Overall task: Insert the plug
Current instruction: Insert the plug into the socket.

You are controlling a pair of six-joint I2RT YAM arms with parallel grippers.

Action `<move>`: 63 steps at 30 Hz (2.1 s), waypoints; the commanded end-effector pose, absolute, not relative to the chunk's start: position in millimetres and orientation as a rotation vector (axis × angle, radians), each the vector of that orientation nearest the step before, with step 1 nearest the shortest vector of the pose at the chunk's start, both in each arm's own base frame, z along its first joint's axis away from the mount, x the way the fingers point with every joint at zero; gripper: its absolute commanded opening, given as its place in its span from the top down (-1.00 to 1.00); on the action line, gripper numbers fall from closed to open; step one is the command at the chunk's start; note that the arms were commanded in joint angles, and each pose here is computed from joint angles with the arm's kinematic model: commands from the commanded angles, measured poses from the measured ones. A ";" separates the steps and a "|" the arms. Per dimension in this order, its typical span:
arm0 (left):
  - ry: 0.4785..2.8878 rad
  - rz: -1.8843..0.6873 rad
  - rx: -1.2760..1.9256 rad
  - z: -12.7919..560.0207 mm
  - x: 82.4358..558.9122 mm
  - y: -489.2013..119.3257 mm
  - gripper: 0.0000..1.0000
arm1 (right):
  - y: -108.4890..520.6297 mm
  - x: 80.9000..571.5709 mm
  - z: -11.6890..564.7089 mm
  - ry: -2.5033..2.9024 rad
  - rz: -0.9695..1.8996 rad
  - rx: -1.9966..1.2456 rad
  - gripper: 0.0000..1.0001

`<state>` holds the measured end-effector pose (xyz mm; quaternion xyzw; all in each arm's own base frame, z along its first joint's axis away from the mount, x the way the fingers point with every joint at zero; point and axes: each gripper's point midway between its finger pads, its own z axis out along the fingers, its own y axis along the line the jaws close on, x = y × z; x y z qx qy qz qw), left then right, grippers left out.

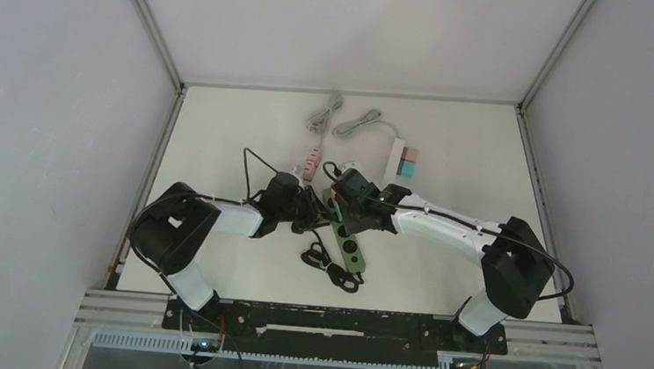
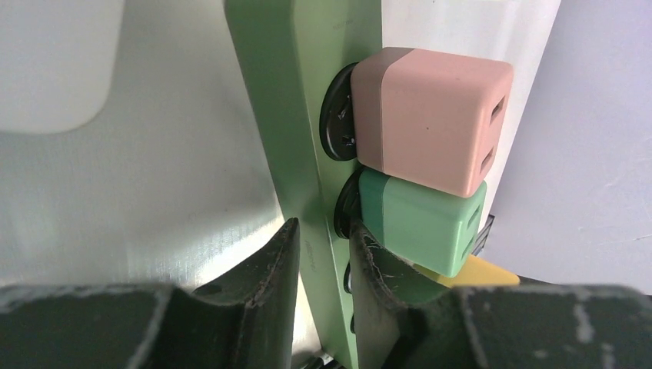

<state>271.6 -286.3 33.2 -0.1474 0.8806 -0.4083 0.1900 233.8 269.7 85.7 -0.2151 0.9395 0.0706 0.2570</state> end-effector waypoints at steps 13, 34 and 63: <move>2.456 -1.180 -0.415 39.4 276.8 -292.3 0.33 | 288.3 246.5 94.8 2.527 0.172 -0.539 1.00; 2.451 -1.188 -0.420 42.0 275.8 -291.9 0.33 | 284.6 235.5 89.4 2.603 0.094 -0.576 1.00; 2.449 -1.203 -0.431 43.6 273.1 -292.2 0.34 | 276.5 227.9 65.3 2.664 -0.032 -0.586 1.00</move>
